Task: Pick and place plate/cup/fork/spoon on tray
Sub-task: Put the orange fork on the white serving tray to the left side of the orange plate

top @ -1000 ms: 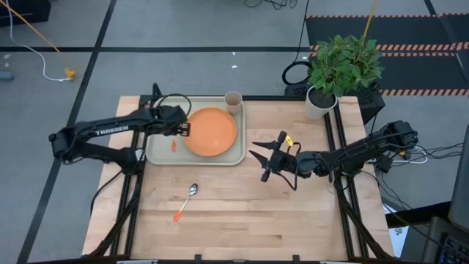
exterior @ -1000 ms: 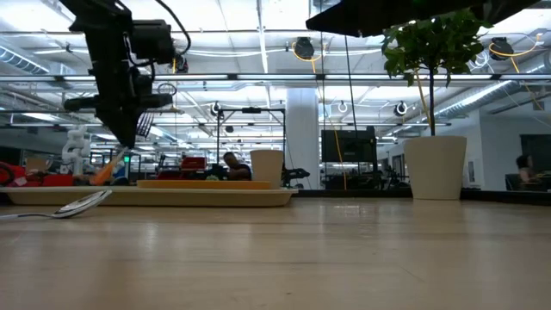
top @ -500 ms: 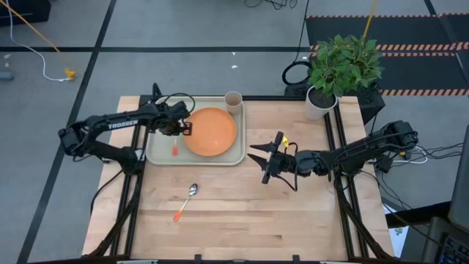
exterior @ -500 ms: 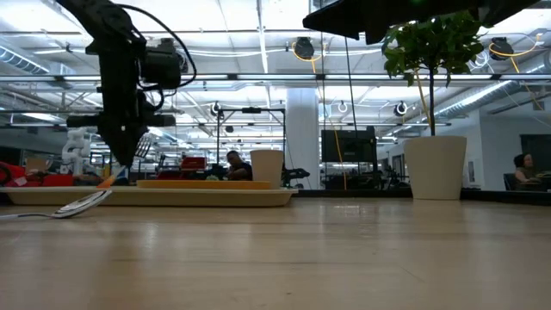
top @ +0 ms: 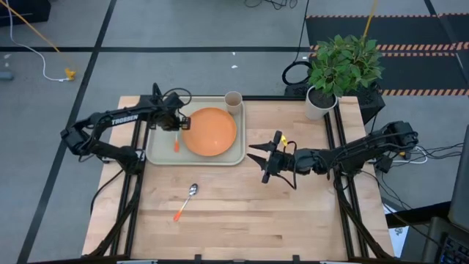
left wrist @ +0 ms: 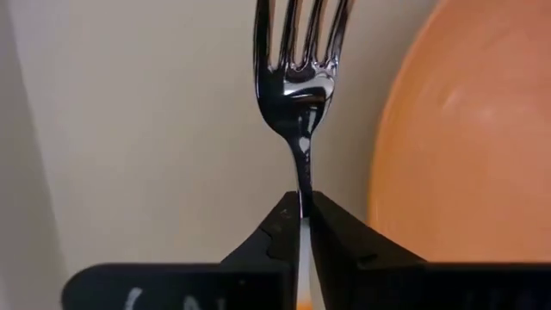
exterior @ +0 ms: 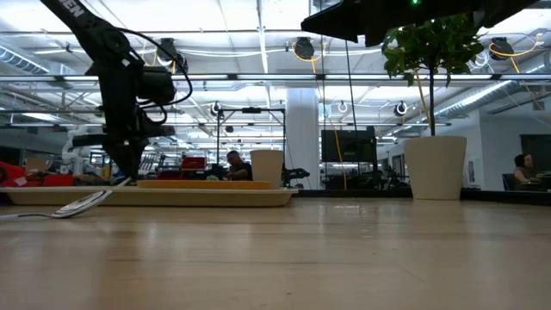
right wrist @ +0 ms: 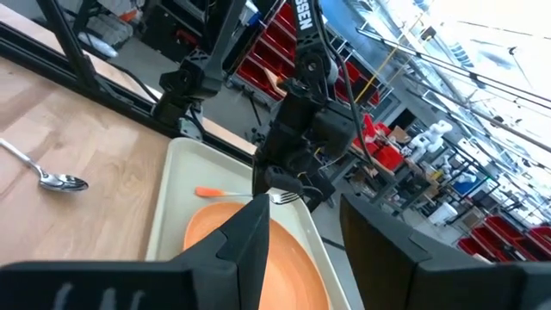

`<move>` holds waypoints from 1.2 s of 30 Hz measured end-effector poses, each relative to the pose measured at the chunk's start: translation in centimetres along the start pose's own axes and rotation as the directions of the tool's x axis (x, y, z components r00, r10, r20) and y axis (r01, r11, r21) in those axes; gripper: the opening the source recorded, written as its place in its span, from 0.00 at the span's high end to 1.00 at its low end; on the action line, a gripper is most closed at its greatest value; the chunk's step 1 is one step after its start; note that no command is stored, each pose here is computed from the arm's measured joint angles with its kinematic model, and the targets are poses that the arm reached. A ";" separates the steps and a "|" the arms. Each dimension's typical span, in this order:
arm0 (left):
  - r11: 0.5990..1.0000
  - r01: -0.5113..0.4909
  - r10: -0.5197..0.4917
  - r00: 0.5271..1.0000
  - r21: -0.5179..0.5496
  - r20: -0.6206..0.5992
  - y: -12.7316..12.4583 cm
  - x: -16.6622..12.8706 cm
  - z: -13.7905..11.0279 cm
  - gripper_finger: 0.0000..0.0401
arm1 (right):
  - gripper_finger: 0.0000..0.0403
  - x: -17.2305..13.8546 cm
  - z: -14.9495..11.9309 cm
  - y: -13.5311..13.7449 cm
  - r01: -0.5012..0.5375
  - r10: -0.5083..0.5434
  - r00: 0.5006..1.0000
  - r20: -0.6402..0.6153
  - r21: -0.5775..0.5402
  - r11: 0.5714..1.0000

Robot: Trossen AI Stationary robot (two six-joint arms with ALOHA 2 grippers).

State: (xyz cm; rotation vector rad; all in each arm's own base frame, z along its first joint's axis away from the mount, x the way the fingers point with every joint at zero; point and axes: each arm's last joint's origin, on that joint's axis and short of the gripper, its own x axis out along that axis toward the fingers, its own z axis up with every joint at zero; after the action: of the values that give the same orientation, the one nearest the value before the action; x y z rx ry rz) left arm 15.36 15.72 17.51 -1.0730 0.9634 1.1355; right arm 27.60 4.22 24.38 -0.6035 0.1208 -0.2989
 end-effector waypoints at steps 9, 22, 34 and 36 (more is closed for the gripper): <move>1.000 -0.019 0.018 0.997 0.009 0.076 0.2 0.6 0.1 0.93 | 0.67 0.0 -0.1 0.0 -0.003 0.003 1.000 -0.005 0.004 1.000; 0.999 0.028 -0.025 0.993 -0.024 0.114 1.0 2.8 -1.1 0.92 | 0.67 0.0 -0.2 0.1 -0.012 0.012 1.000 -0.021 -0.002 1.000; 0.996 0.040 -0.025 0.984 -0.080 0.179 0.9 3.4 -1.6 0.92 | 0.67 0.0 -0.2 0.1 -0.012 0.012 1.000 -0.021 -0.002 1.000; 0.995 0.037 -0.021 0.984 -0.090 0.174 1.1 3.5 -1.7 0.92 | 0.67 0.0 -0.2 0.1 -0.012 0.012 1.000 -0.021 -0.002 1.000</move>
State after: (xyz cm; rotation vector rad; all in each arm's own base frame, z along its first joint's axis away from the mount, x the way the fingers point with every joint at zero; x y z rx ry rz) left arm 14.82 14.87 13.55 -1.0401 0.7624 1.2380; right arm 27.59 4.22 24.12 -0.6017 0.1447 -0.2937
